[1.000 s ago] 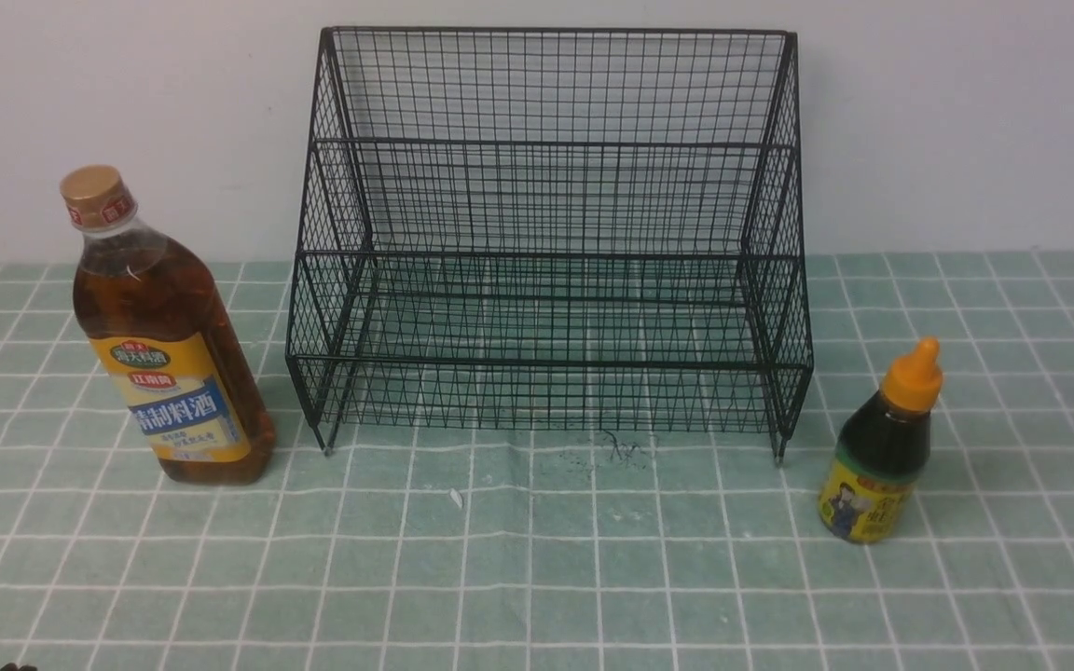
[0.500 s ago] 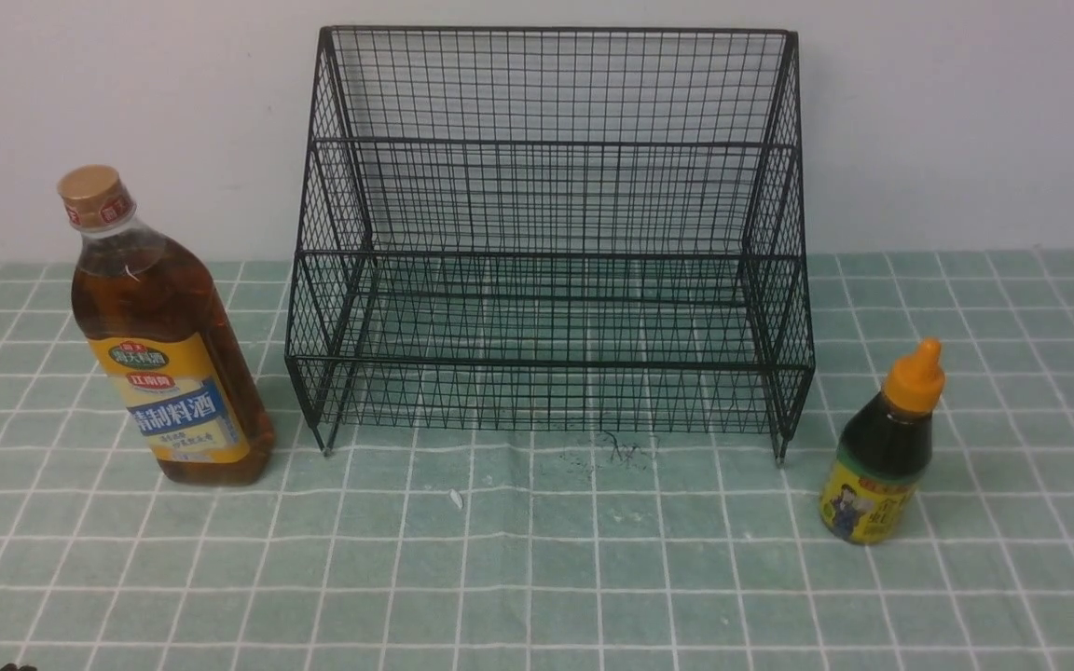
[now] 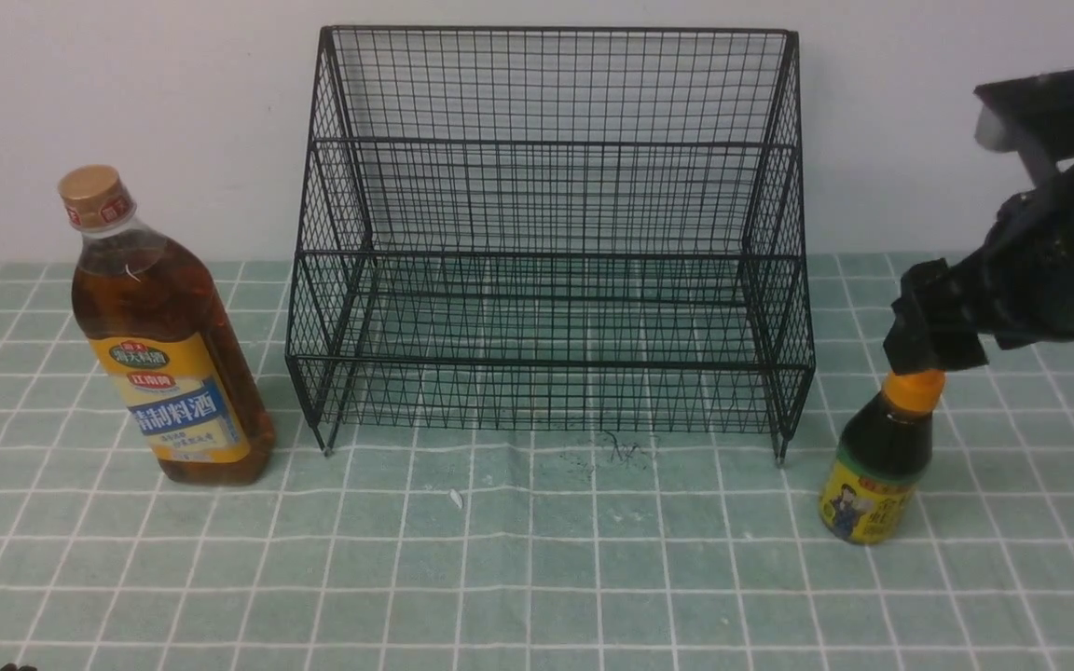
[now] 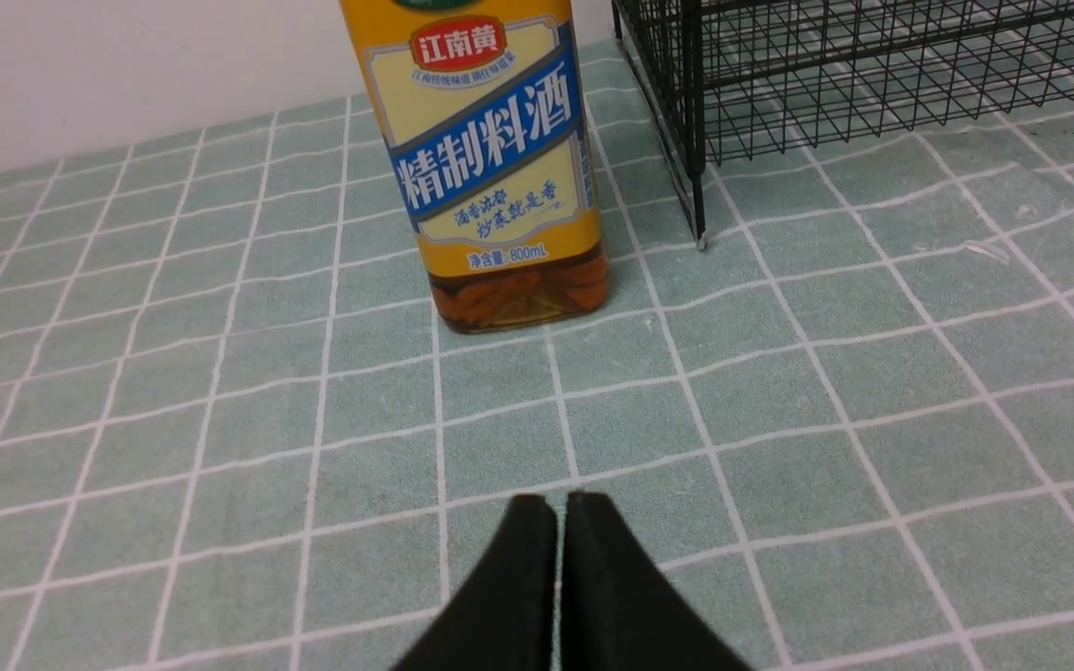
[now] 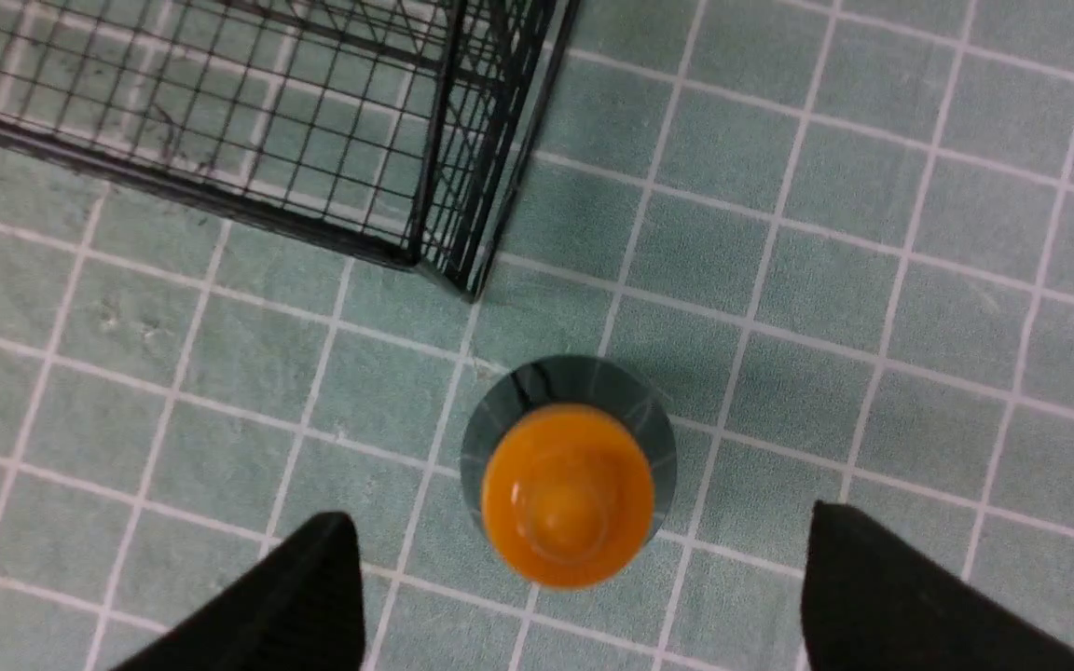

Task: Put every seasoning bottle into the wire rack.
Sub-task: Use the right arm to grab the condiment bottle closest to it, then use the right arm to put the condiment bottle back on the shelf

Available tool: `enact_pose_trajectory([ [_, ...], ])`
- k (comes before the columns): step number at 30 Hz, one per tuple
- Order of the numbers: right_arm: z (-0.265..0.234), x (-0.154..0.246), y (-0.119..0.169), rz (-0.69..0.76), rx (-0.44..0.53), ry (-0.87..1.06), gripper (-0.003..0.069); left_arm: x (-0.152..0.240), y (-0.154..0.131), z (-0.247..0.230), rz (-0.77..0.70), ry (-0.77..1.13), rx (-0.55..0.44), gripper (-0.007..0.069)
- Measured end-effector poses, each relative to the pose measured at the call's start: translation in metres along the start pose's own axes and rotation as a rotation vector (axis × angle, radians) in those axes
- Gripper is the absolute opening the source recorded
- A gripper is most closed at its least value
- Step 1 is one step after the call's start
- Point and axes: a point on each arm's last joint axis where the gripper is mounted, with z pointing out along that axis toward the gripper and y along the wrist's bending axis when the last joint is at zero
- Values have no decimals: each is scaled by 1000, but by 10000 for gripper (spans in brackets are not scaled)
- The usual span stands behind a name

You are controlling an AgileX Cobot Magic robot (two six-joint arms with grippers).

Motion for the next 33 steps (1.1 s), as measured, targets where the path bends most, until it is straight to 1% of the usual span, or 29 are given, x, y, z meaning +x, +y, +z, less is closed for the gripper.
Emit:
enact_pose_trajectory([
  [3, 21, -2, 0, 1, 5, 45, 578, 0, 0, 0, 0, 0, 0, -6],
  [5, 33, -3, -1, 1, 6, 68, 551, 0, 0, 0, 0, 0, 0, -6],
  [6, 39, -3, -1, 0, 6, 81, 518, 0, 0, 0, 0, 0, 0, -6],
  [7, 44, -3, -1, -1, 7, 92, 468, 0, 0, 0, 0, 0, 0, -6],
  [9, 48, -2, 0, -2, 0, 115, 330, 0, 0, 0, 0, 0, 0, -6],
  [10, 49, -2, 1, -10, -4, 119, 279, 0, 0, 0, 0, 0, 0, -6],
  [12, 46, -1, 1, -20, -5, 136, 298, 0, 0, 0, 0, 0, 0, -6],
  [16, 22, -4, 1, -24, -11, 140, 298, 0, 0, 0, 0, 0, 0, -6],
  [18, -13, -12, 4, -16, -33, 88, 298, 0, 0, 0, 0, 0, 0, -6],
  [21, -52, -24, 10, -17, -91, -7, 298, 0, 0, 0, 0, 0, 0, -6],
  [22, -67, -30, 13, -20, -125, -54, 298, 0, 0, 0, 0, 0, 0, -6],
  [25, -89, -43, 22, -47, -198, -143, 298, 0, 0, 0, 0, 0, 0, -6],
  [27, -95, -50, 28, -67, -216, -171, 298, 0, 0, 0, 0, 0, 0, -6],
  [31, -89, -63, 39, -109, -230, -176, 298, 0, 0, 0, 0, 0, 0, -6],
  [33, -71, -76, 47, -133, -222, -162, 298, 0, 0, 0, 0, 0, 0, -6],
])
